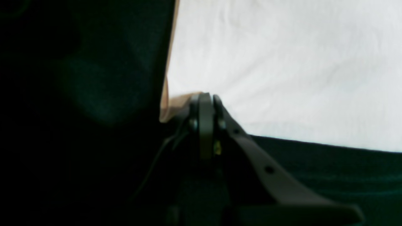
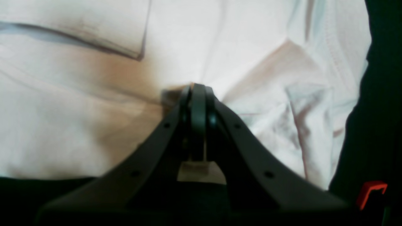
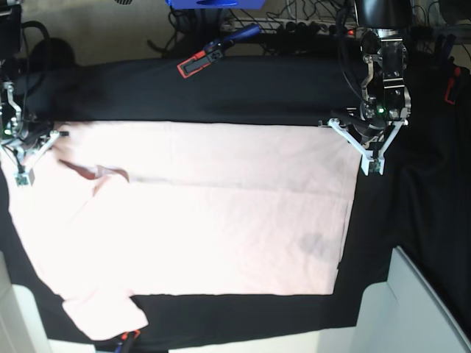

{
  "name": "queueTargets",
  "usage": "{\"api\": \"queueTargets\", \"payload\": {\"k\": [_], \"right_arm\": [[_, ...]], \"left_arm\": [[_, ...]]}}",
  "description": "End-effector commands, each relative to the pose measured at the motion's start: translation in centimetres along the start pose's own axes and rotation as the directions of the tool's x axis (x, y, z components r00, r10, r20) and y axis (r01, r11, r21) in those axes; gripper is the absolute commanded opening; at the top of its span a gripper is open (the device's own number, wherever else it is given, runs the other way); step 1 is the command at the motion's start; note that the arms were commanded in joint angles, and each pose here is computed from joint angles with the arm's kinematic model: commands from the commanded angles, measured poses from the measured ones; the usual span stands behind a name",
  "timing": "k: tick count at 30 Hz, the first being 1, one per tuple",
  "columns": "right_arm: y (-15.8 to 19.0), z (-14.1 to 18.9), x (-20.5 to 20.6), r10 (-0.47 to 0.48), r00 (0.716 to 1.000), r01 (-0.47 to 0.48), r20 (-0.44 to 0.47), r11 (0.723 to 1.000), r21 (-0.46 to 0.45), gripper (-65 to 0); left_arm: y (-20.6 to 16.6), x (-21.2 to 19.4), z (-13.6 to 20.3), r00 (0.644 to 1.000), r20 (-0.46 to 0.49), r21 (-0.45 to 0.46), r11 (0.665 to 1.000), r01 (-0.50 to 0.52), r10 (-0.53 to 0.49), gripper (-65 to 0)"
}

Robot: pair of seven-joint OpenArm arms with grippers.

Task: Fold the T-shirt properly
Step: 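Grasp the shirt edge with both grippers and tug it taut, then pull the shirt edge outward with both grippers and release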

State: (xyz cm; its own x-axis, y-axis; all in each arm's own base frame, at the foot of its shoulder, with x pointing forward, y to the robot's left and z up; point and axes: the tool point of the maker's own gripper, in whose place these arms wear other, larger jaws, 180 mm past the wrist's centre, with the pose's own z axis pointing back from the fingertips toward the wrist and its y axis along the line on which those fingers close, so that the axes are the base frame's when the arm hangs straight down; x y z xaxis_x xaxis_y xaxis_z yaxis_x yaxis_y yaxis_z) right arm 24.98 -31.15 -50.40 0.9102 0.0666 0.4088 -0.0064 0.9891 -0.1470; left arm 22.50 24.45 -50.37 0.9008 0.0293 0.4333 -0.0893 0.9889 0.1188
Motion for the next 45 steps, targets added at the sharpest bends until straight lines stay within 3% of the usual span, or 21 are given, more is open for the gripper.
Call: {"api": "queueTargets", "payload": {"k": [1,9,18,21,26,30,41,45], "right_arm": [[-0.3,0.1,-3.5,0.014,0.991,-0.015,-0.131,1.000,-0.005,-65.0],[-0.3,0.1,-4.2,0.016,0.990,-0.017,-0.143,1.000,-0.004,-65.0],[-0.3,0.1,-4.4,0.017,0.989,-0.018,-0.146,1.000,-0.004,-65.0],[-0.3,0.2,-3.8,0.018,0.991,-0.019,-0.132,1.000,-0.005,-65.0],[-1.6,1.8,0.2,-0.018,1.000,0.018,-0.012,0.999,-0.031,-65.0],[-1.7,2.8,2.9,-0.005,0.998,0.007,0.057,0.999,-0.035,-65.0],[-2.1,3.4,6.6,-0.016,0.995,0.020,0.100,0.999,-0.039,-65.0],[-1.8,3.2,6.6,-0.018,0.995,0.022,0.101,0.999,-0.035,-65.0]], "left_arm": [[1.0,-8.2,0.5,0.956,-0.293,0.038,0.999,0.028,-0.015,-65.0],[0.9,-11.3,1.1,0.946,-0.322,0.030,0.999,0.028,-0.017,-65.0],[1.1,-10.5,1.0,0.956,-0.293,0.037,0.999,0.034,-0.021,-65.0],[1.1,-8.4,1.7,0.972,-0.232,0.039,0.998,0.041,-0.031,-65.0],[1.9,-5.0,3.4,0.985,-0.173,0.067,0.998,0.004,0.008,-65.0],[2.5,-0.7,5.1,0.997,-0.066,0.093,0.995,-0.032,0.038,-65.0],[1.5,6.1,6.0,0.998,0.021,0.068,0.996,-0.065,0.063,-65.0],[-0.1,6.5,4.1,0.995,-0.015,0.026,0.995,-0.095,0.095,-65.0]]}}
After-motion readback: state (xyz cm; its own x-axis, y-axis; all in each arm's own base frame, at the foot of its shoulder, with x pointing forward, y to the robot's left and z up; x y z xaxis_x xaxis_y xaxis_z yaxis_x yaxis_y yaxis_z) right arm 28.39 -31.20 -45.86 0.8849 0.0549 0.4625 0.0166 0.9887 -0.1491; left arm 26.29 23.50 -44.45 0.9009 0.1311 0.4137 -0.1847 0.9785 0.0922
